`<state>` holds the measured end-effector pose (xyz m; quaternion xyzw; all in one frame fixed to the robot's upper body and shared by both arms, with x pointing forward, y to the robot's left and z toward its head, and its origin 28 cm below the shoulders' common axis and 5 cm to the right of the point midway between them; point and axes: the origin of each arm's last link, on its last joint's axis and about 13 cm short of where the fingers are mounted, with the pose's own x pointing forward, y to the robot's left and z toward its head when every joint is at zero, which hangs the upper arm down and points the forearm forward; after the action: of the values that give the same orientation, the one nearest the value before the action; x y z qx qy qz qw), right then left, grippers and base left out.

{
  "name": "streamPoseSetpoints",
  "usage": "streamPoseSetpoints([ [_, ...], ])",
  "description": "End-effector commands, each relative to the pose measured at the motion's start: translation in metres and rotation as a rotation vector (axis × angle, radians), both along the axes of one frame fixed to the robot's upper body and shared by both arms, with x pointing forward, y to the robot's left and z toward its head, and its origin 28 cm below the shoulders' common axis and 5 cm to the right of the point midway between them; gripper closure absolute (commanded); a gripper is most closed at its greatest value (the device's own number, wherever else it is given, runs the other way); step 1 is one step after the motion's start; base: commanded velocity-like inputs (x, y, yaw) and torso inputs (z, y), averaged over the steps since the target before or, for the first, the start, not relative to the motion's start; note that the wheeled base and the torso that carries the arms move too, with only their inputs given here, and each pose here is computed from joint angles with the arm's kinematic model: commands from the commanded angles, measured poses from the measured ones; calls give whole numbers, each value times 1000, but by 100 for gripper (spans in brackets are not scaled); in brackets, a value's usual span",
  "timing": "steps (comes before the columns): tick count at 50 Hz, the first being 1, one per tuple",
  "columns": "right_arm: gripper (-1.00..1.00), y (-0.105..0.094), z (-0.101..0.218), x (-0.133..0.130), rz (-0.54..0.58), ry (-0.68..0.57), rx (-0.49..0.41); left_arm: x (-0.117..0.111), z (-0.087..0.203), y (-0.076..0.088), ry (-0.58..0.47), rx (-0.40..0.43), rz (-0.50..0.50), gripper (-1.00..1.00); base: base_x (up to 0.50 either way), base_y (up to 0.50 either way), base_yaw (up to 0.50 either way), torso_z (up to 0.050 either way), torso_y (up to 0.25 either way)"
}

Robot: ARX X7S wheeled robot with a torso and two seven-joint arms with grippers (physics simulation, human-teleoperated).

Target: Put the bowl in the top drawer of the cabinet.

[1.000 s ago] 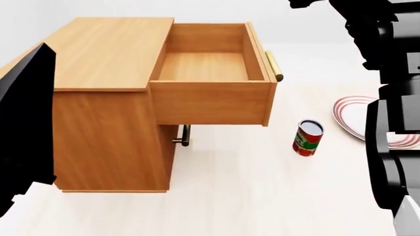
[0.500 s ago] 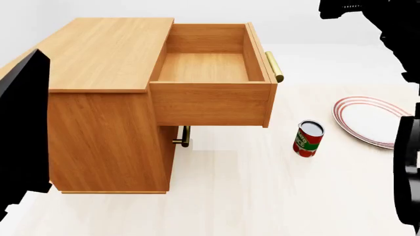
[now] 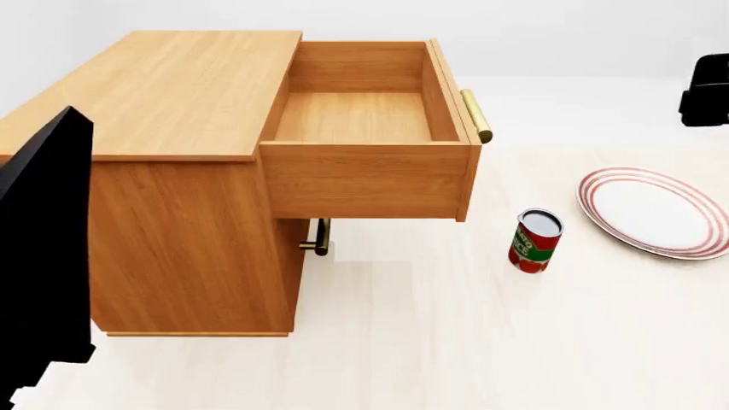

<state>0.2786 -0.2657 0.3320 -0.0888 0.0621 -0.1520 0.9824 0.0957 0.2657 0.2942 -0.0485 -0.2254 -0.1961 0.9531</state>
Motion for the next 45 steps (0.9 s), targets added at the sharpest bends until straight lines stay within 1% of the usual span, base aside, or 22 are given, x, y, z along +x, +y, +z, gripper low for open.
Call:
streamPoseSetpoints([
  [1, -100, -21, -8, -51, -92, 160, -137, -1, -2, -2, -3, -7, -12, -100, 0, 0, 0, 0, 0],
  [5, -100, -27, -10, -65, -116, 230, -189, -4, -1, -2, -10, -8, -13, -100, 0, 0, 0, 0, 0],
  [11, -100, -33, -18, -77, -124, 316, -260, -6, -2, -2, -10, -9, -17, -100, 0, 0, 0, 0, 0],
  [16, -100, -39, -23, -87, -126, 368, -285, -7, -4, -3, -9, -14, -18, -100, 0, 0, 0, 0, 0],
  [24, -100, -49, -40, -96, -124, 458, -294, -6, -5, -3, -10, -15, -26, -100, 0, 0, 0, 0, 0],
  [33, -100, -52, -65, -94, -121, 531, -288, -6, -5, -4, -9, -15, -28, -100, 0, 0, 0, 0, 0],
  [45, -100, -49, -100, -78, -113, 610, -305, -8, -7, -3, -7, -24, -28, -100, 0, 0, 0, 0, 0],
])
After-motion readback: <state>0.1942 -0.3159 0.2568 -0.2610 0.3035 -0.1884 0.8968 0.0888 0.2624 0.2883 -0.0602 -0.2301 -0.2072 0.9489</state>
